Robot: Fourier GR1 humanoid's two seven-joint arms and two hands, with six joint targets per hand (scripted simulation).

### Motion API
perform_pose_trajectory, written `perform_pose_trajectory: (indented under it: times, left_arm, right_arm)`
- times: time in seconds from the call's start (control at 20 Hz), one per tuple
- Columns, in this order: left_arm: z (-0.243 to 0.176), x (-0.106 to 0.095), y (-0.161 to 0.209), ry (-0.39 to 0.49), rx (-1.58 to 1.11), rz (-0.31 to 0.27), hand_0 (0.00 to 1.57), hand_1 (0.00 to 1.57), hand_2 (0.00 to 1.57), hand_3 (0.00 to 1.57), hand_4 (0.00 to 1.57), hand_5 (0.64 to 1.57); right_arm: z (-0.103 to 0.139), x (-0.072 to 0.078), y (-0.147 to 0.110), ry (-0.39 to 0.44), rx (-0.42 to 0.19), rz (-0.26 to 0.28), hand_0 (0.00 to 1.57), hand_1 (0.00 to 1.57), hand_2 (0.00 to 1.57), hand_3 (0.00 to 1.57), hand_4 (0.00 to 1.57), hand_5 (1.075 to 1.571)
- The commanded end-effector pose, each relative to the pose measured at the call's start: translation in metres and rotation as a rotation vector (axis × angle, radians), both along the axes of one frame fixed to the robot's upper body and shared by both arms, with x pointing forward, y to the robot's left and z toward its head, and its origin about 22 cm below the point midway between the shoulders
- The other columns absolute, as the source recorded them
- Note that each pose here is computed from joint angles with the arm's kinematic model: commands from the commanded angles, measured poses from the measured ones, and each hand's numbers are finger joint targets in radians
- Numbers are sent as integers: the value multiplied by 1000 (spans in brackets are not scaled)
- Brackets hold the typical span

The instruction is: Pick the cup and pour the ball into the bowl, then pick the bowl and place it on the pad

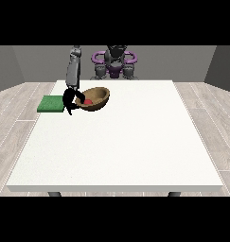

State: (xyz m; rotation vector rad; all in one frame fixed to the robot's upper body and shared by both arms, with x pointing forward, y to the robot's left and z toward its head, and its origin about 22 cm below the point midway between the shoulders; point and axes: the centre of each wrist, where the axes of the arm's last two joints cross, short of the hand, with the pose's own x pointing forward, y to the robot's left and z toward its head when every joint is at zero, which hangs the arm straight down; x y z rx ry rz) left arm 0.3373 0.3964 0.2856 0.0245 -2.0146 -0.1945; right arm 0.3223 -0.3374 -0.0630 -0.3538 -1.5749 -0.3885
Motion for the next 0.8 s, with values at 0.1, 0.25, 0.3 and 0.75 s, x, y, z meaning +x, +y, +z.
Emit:
perform_pose_trajectory:
  times: [0.1,0.25,0.3,0.75]
  left_arm:
    - [-16,5,20,78,-28,43,0,0,0,0,1192,1526]
    - [-49,3,36,148,-42,96,0,0,0,0,1197,1534]
    - [-60,-1,46,147,-50,131,0,0,0,0,1199,1539]
    - [-79,-10,57,168,-48,164,0,0,0,0,1201,1545]
  right_arm:
    - [49,9,-62,287,-156,-81,1571,1571,1571,1175,1000,1545]
    - [66,15,-66,389,-164,-61,1571,1571,1571,1042,1026,1556]
    - [75,19,-68,394,-177,-15,1571,1571,1571,1025,1044,1558]
    - [144,16,-131,382,-192,-36,1571,1571,1571,674,1081,1566]
